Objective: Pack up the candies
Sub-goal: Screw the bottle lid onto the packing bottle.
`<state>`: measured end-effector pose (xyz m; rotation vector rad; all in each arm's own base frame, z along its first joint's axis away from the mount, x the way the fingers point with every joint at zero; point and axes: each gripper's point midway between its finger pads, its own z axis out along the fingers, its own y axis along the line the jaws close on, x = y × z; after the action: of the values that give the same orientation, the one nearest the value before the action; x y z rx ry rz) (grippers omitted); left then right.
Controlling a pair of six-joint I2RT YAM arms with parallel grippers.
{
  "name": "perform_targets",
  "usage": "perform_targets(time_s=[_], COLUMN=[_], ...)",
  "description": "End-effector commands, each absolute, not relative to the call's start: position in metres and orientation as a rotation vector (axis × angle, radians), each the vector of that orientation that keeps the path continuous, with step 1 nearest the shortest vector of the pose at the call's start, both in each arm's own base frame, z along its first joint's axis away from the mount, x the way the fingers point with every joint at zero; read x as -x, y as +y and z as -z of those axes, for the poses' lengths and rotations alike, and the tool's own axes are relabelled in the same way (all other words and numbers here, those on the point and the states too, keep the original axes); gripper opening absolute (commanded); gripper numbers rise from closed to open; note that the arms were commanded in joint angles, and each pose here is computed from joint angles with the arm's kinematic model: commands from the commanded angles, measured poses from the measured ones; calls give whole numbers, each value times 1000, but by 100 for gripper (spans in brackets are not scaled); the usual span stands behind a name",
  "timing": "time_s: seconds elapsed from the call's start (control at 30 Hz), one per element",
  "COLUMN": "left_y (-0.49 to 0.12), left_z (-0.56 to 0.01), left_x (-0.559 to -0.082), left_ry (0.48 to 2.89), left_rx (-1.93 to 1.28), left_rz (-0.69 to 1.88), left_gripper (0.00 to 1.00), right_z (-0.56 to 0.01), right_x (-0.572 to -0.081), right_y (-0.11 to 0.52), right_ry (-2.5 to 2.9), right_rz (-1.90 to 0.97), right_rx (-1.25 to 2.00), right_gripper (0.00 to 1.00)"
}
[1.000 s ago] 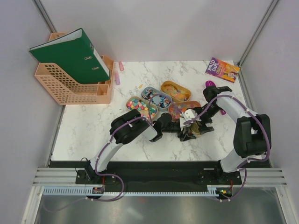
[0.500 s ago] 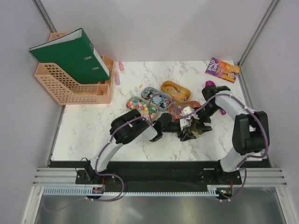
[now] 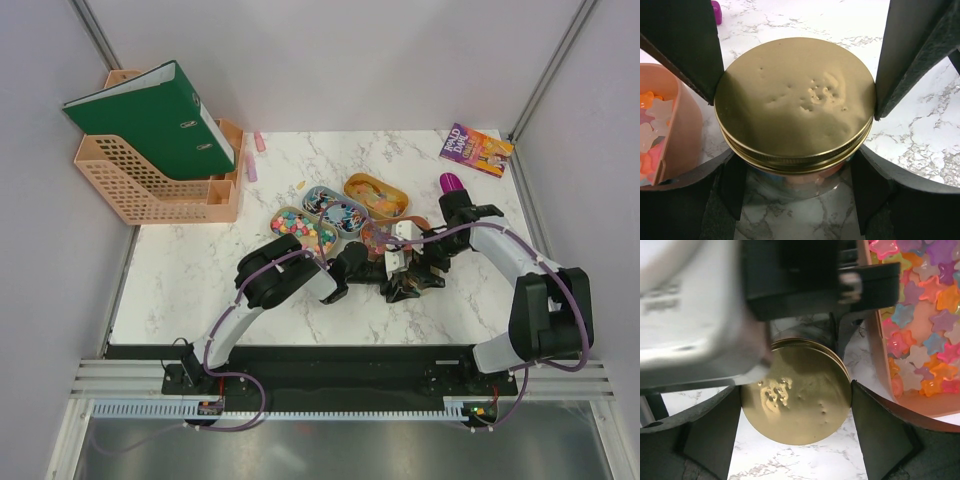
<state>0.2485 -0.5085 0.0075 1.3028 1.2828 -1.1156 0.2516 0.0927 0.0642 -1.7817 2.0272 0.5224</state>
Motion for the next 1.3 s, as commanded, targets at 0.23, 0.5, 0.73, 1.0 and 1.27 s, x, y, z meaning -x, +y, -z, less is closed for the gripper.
perform_targets(time_s=[0.23, 0.5, 0.73, 1.0, 1.27], left_y=[-388, -387, -384, -382, -381], left_z=[181, 180, 178, 180, 181], left_x=[-204, -209, -209, -206, -204], left_ry=[2070, 2037, 2018, 2019, 2024], left_rx=[-1487, -1512, -1538, -1554, -1559], left_rz=[870, 831, 810, 816, 818], left_gripper=[2, 2, 2, 2, 2], right_z=[-12, -27, -46, -69, -118], right_x=[-174, -183, -175, -158, -181], right_y=[71, 74, 64, 35, 14], right_ry=[2693, 2674, 2466, 2425, 2106], right_rz=[-759, -636, -558, -456, -383], right_rx=[1508, 1338, 1560, 1726, 1913], right_gripper=[54, 73, 98, 98, 98])
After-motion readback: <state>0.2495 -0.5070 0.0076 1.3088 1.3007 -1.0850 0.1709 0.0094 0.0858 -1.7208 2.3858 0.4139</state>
